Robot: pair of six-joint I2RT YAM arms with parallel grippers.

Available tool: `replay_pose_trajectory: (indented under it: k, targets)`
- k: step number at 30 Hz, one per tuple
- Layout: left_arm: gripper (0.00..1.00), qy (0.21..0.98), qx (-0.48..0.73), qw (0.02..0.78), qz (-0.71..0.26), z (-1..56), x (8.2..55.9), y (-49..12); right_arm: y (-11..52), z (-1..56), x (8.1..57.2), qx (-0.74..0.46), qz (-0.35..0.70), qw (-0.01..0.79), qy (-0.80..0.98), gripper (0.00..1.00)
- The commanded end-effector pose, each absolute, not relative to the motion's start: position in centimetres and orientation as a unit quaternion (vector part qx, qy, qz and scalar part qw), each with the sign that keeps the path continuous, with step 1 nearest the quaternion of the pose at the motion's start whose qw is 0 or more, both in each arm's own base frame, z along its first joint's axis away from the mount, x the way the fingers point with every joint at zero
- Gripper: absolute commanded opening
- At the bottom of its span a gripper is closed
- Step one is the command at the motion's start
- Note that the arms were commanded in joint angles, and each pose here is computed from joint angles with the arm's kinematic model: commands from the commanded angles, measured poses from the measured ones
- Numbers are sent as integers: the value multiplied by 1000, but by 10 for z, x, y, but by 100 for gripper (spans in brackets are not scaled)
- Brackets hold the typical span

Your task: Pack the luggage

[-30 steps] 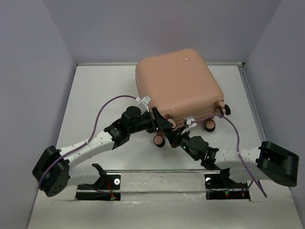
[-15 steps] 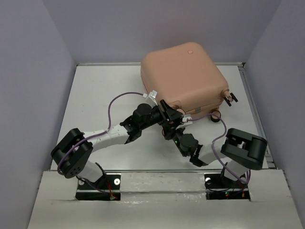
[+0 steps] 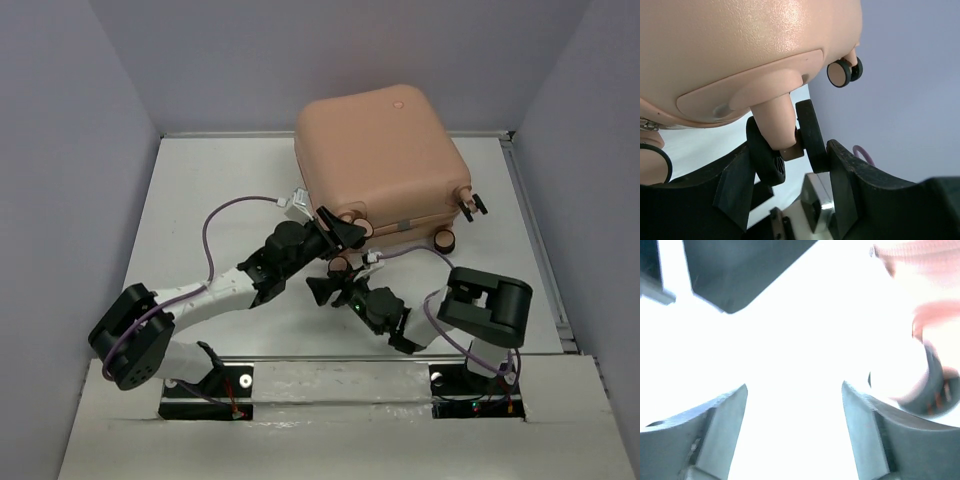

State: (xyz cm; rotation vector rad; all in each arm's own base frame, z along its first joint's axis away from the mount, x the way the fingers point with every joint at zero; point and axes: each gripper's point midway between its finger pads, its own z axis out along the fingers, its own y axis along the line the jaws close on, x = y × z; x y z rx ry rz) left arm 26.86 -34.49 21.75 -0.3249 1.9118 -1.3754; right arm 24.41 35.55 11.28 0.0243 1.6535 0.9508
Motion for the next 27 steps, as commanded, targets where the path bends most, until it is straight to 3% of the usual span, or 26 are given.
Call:
replay_pose_trajectory:
  k: [1,3,5,6,8,12,19,27]
  targets:
    - [20,557,-76,461,-686,374,231,-316,341,121,200,-4,464,523,715,85]
    - [38,572,-93,464,-670,354,235,-303,328,127,190,-11,459,507,729,87]
    - [46,580,-106,463,-662,338,240,-294,317,110,184,-35,414,486,769,89]
    - [51,580,-106,462,-663,336,239,-292,312,128,185,-32,414,495,763,91]
    - [55,573,-103,462,-669,336,240,-290,301,125,188,-56,362,500,785,95]
    - [64,574,-72,449,-681,334,240,-297,302,183,207,-67,364,544,753,100]
    - [73,578,-54,432,-690,321,236,-301,318,245,245,-87,337,609,713,100]
    - [85,582,-52,419,-695,315,225,-296,314,256,295,-38,279,652,704,93]
